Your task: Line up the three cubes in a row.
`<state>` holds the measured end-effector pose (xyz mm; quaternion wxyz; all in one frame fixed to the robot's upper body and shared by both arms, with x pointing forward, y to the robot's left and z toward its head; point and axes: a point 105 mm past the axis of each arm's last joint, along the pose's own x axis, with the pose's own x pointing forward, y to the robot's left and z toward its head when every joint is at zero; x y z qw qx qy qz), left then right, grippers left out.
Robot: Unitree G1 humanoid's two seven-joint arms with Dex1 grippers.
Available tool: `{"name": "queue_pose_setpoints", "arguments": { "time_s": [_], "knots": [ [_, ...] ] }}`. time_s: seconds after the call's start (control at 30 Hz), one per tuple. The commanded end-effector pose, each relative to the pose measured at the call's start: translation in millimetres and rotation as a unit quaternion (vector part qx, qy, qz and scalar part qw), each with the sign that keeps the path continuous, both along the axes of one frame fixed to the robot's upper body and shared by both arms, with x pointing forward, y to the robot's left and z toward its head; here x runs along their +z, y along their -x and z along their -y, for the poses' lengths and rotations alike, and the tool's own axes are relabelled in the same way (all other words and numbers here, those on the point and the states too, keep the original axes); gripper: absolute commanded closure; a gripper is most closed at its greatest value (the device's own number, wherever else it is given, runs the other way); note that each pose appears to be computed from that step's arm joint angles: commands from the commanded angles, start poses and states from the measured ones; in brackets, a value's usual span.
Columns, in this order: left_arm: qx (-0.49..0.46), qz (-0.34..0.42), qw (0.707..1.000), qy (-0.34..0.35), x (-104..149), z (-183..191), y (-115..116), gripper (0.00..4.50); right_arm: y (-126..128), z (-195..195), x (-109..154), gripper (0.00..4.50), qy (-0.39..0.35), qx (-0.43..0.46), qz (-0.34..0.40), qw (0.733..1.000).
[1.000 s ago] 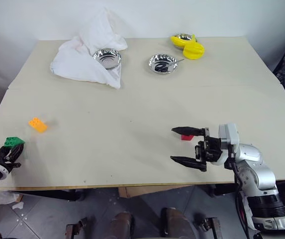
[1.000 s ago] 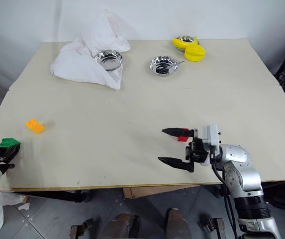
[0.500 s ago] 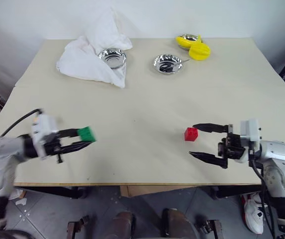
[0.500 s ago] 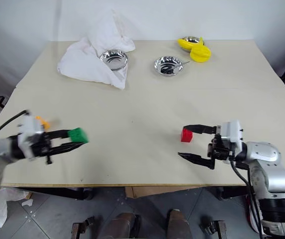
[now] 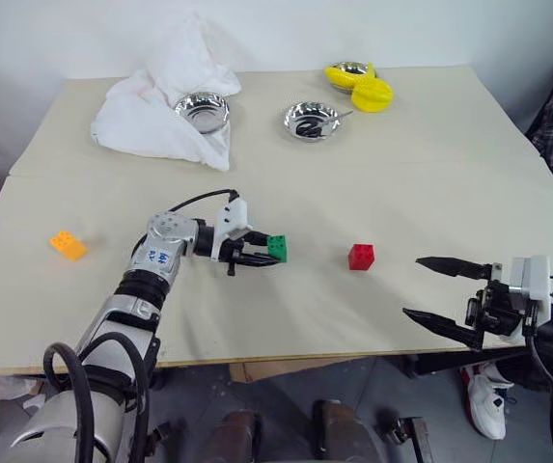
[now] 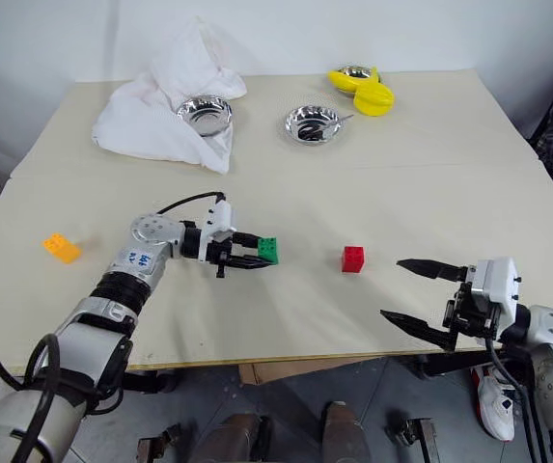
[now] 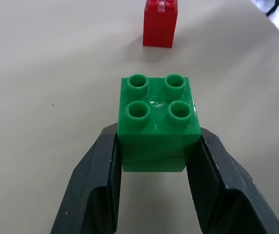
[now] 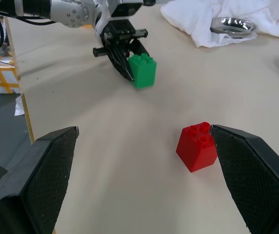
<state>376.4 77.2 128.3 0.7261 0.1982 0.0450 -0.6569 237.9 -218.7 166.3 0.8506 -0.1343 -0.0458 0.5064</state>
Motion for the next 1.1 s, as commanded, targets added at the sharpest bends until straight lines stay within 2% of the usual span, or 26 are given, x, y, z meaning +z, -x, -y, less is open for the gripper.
{"name": "queue_pose_setpoints", "arguments": {
  "time_s": [0.03,0.43,0.83,1.07,1.1],
  "knots": [
    [-0.013,0.010,1.000,0.004,5.8,9.5,-2.6,3.01,6.4,-1.2,9.1,0.00,-0.010,-0.008,0.021,1.000],
    [-0.023,0.017,0.999,-0.028,-3.6,29.5,-5.4,3.01,9.9,-8.7,4.4,0.00,-0.020,-0.008,0.022,1.000],
    [-0.027,0.016,0.999,-0.030,-2.6,44.9,-6.1,3.01,8.9,-13.6,1.5,0.00,-0.024,-0.001,0.021,0.999],
    [-0.025,0.030,0.999,-0.015,3.0,43.7,-7.2,0.81,10.0,-15.9,-1.1,0.00,-0.028,0.000,0.019,0.999],
    [-0.025,0.034,0.999,-0.007,5.7,41.3,-7.4,0.68,9.7,-16.5,-1.3,0.00,-0.029,0.001,0.019,0.999]
  ]
}}
